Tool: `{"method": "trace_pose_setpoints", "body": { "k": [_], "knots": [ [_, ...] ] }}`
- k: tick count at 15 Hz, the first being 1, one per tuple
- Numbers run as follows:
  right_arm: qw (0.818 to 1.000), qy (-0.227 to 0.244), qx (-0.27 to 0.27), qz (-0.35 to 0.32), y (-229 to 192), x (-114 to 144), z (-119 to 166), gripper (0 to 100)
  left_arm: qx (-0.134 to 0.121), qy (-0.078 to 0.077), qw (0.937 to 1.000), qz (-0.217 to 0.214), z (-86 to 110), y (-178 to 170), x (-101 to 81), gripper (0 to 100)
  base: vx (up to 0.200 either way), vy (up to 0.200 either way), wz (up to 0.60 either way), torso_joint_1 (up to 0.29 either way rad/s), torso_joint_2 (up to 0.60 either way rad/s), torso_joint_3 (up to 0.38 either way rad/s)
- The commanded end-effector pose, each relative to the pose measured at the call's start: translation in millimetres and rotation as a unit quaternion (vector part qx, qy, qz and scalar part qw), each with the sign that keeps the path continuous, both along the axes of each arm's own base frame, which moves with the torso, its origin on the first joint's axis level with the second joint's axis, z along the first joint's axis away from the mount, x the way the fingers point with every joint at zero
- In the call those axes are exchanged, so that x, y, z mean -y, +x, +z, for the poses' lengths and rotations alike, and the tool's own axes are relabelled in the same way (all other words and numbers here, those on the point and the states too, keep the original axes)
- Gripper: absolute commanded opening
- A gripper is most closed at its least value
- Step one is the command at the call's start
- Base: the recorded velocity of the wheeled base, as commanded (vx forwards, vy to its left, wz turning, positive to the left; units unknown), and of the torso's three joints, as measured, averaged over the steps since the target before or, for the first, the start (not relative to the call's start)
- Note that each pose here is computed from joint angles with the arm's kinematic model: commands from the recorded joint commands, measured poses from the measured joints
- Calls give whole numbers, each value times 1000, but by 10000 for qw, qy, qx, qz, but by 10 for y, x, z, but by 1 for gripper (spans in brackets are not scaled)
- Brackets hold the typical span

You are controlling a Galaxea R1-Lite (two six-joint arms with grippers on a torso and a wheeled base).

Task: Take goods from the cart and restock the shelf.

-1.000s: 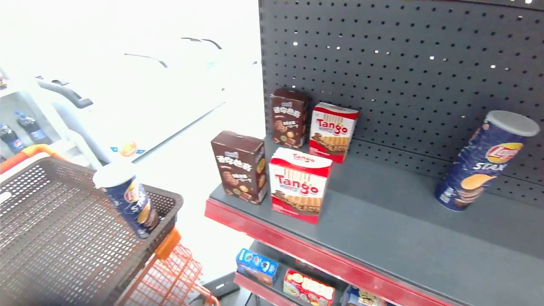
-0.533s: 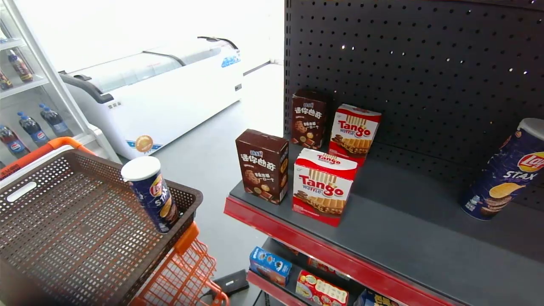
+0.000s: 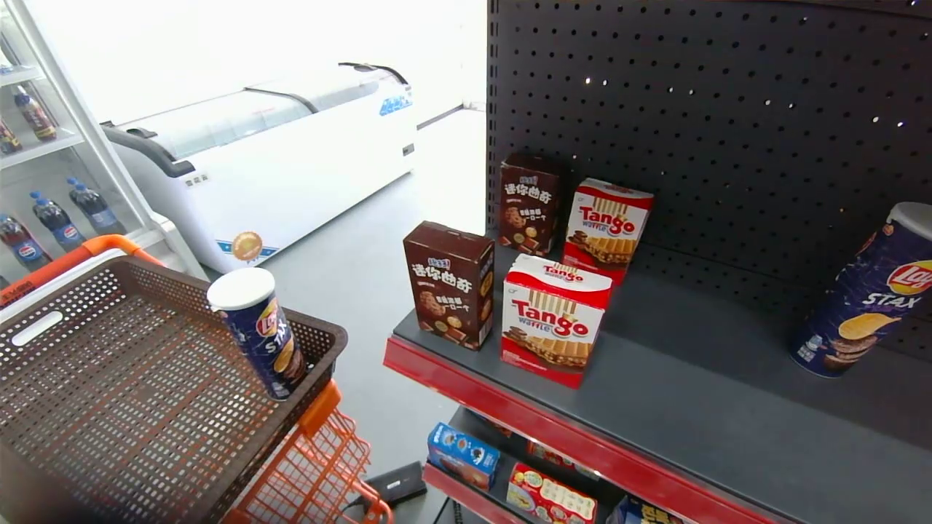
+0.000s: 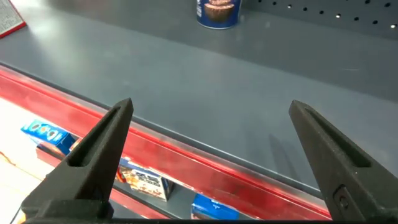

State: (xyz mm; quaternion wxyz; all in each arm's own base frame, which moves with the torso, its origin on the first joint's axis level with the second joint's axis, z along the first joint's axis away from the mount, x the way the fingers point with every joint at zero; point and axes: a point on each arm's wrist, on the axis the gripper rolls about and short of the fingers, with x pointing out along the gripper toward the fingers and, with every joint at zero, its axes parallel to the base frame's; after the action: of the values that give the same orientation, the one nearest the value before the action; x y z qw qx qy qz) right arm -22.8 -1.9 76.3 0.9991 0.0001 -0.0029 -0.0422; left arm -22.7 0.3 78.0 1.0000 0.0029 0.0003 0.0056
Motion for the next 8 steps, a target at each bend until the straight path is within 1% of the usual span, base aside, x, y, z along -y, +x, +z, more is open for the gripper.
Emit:
{"method": "trace_pose_setpoints", "body": {
  "k": [1,2,3,4,5,6,7,8],
  "knots": [
    [10000,0,2,0,0,0,0,100,-263,192,9992,-253,302,34,3,100,0,0,0,0,0,0],
    [10000,0,2,0,0,0,0,100,-680,190,9975,-77,418,119,-1,100,0,0,0,0,0,0],
    [10000,0,-6,0,1,0,1,100,-832,178,9963,-86,463,172,-1,100,0,0,0,0,0,0],
    [10000,0,2,0,0,0,0,100,-1205,158,9925,-149,548,308,2,100,0,0,0,0,0,0],
    [10000,0,2,0,0,0,0,100,-1402,130,9897,-266,668,450,11,100,0,0,0,0,0,0],
    [10000,0,2,0,0,0,0,100,-1591,93,9865,-371,707,562,25,100,0,0,0,0,0,0],
    [10000,0,2,0,0,0,0,100,-1820,-68,9831,-164,726,695,18,100,0,0,0,0,0,0],
    [10000,0,2,0,0,0,0,100,-2013,-125,9794,139,726,860,-15,100,0,0,0,0,0,0]
  ]
}}
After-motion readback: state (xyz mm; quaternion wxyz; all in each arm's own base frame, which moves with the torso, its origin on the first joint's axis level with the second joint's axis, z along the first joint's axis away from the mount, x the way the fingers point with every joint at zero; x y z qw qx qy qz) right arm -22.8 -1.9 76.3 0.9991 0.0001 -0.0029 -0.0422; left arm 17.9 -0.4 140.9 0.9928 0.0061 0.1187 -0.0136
